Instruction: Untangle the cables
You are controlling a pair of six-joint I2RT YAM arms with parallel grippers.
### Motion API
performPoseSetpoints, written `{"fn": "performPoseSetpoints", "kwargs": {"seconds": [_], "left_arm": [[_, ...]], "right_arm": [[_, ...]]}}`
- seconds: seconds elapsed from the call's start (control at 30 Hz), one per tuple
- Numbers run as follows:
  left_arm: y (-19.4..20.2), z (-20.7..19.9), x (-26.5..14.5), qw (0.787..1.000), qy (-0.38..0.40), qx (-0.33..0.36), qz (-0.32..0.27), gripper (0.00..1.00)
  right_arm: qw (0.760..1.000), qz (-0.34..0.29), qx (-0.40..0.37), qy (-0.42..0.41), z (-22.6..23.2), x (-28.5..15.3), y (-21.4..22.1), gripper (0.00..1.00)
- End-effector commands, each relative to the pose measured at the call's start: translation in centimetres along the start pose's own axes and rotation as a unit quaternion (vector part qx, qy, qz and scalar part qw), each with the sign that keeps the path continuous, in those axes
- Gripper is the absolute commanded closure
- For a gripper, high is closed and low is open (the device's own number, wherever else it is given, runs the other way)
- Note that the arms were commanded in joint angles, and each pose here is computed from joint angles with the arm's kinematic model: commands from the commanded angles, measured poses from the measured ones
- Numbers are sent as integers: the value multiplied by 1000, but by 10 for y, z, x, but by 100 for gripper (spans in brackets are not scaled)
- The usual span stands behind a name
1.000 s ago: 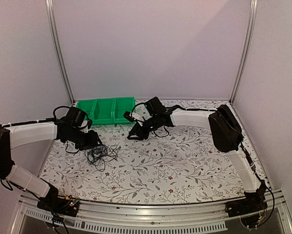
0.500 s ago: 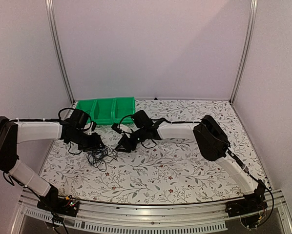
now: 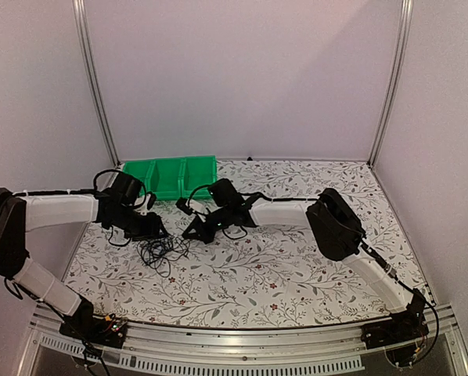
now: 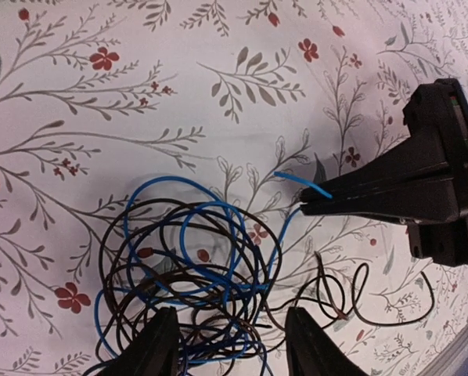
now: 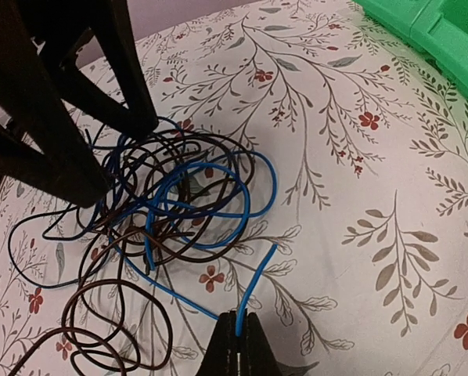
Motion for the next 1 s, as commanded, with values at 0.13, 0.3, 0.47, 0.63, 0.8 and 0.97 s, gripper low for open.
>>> {"fn": "performPoseSetpoints", "kwargs": {"seconds": [0.13,0.3,0.47,0.63,0.8,0.97], "left_arm": [[-26,-30,-116,956,26,100,-274,49],[-2,-29,-132,918,32,116,-378,46],[-6,-32,-117,912,40,152,-379,45],[-15,-38,-95,896,55,203,-391,44],[-21,-45,-62,894,92,240,-368,46],[-19,-43,-20,916,90,216,-325,53]], "right_arm": [[994,-71,-81,-16,68,-80,-89,100],[991,-98,-91,-30,95,-110,-118,100],[989,-106,-102,-23,107,-127,-130,100],[990,-103,-99,-15,112,-134,-135,100],[989,-105,-101,-11,116,-140,-138,100],[985,-125,-116,-9,130,-155,-152,100]]}}
Point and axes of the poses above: each gripper's point midway between its finger pads, its own x axis out along the fingers, its own z axis along the line the jaws close on, y = z × x, the point moved 10 cm from there along -x, back along the fingers, and after that the axes turned 14 degrees about x, right-handed, at the moved point
